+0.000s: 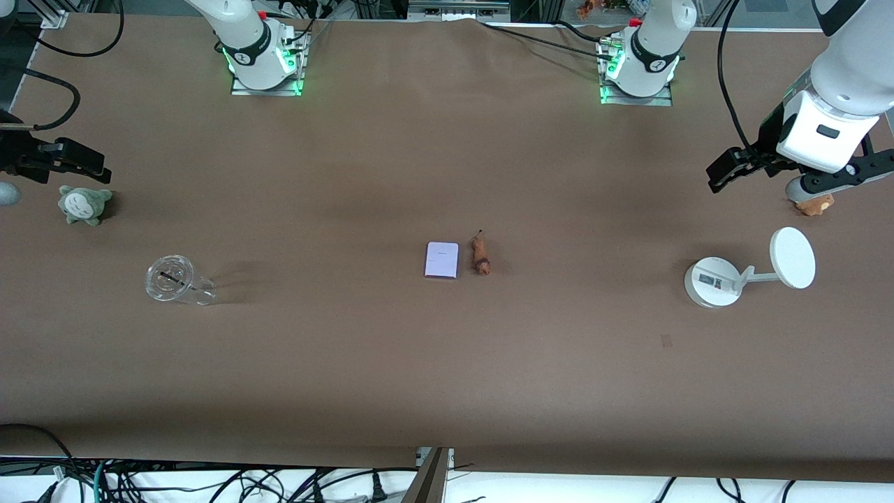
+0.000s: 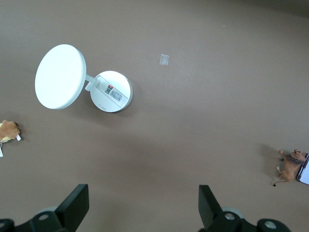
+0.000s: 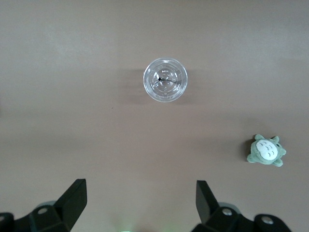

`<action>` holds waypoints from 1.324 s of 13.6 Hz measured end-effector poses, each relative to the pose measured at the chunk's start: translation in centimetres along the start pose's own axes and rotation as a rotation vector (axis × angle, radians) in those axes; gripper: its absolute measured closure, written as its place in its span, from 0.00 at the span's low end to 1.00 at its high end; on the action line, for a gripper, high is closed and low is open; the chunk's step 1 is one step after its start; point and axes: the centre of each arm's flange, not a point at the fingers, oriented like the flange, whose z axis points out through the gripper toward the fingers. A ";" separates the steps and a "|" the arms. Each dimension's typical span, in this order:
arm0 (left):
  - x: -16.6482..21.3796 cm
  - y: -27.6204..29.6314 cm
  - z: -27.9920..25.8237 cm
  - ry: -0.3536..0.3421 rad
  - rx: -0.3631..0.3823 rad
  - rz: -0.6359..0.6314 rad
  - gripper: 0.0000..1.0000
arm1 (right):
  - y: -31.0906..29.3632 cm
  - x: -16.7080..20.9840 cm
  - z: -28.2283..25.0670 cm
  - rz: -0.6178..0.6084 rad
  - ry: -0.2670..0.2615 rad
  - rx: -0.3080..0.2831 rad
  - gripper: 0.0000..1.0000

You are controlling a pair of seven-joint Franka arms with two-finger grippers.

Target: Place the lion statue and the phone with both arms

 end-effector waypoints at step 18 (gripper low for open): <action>-0.1 3.0 1.0 -0.028 0.006 0.052 0.00 | -0.2 0.4 0.6 -0.001 -0.011 -0.001 0.00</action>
